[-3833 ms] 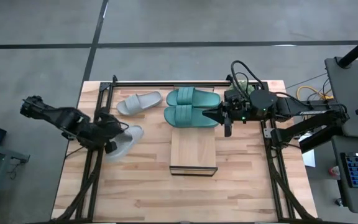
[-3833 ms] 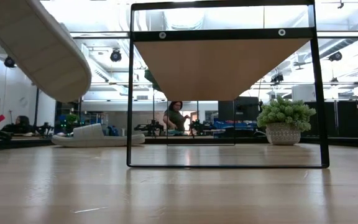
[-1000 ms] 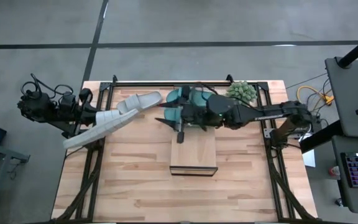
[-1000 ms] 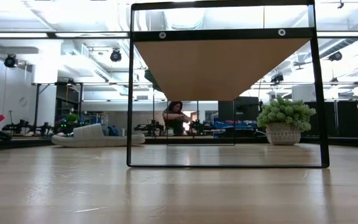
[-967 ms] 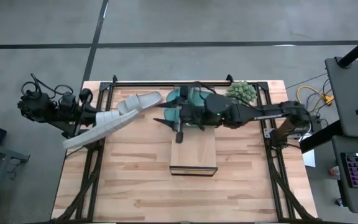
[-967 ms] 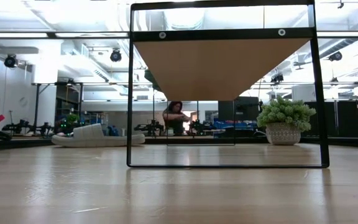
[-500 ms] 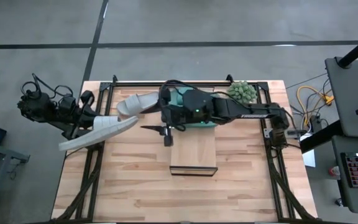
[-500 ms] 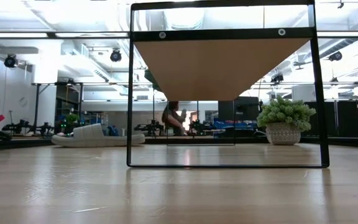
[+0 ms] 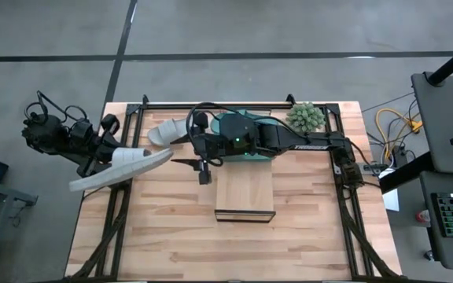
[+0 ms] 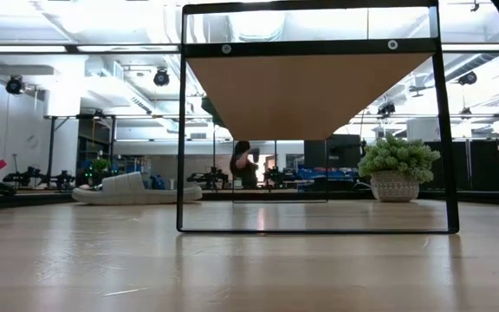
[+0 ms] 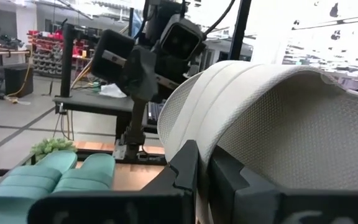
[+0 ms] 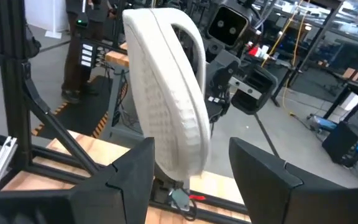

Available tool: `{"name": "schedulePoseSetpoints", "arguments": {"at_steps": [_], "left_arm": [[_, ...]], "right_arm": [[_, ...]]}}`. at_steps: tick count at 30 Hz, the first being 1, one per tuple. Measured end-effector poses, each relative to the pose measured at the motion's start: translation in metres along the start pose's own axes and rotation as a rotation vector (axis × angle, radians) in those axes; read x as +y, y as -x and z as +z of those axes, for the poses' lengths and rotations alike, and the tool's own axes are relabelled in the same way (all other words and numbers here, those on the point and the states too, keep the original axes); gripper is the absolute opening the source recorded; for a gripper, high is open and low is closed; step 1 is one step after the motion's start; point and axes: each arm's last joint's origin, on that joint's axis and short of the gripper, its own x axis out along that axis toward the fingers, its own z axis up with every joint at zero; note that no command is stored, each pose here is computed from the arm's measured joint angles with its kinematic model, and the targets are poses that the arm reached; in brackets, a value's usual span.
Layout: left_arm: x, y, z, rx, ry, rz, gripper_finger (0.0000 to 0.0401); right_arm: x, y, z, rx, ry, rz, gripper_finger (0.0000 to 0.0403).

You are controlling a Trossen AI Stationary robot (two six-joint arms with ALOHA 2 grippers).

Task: Pick and place slides into the shelf
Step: Put the bottom gray slide on the shelf

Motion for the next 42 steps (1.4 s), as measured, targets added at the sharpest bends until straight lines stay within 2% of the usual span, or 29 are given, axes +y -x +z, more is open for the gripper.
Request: {"name": "schedulePoseSetpoints", "arguments": {"at_steps": [6,11,23,27,42], "left_arm": [[-0.001,-0.003,-0.002,0.006,-0.002,-0.005,0.0],[-0.002,-0.009,-0.003,0.009,-0.01,-0.002,0.0],[-0.003,-0.017,-0.003,0.011,-0.031,0.027,0.0],[-0.003,-0.016,-0.002,-0.008,-0.035,0.031,0.0],[-0.004,-0.021,0.002,-0.046,-0.064,0.057,0.0]], "right_arm": [[-0.004,0.0,-0.001,-0.007,-0.01,-0.003,0.0199],[-0.002,0.0,0.003,-0.064,-0.037,0.057,0.0199],[0.003,-0.002,0.001,-0.057,-0.076,0.082,0.0193],[0.005,-0.002,0.002,-0.07,-0.077,0.12,0.0174],[0.005,-0.002,0.004,-0.089,-0.105,0.122,0.0063]]}}
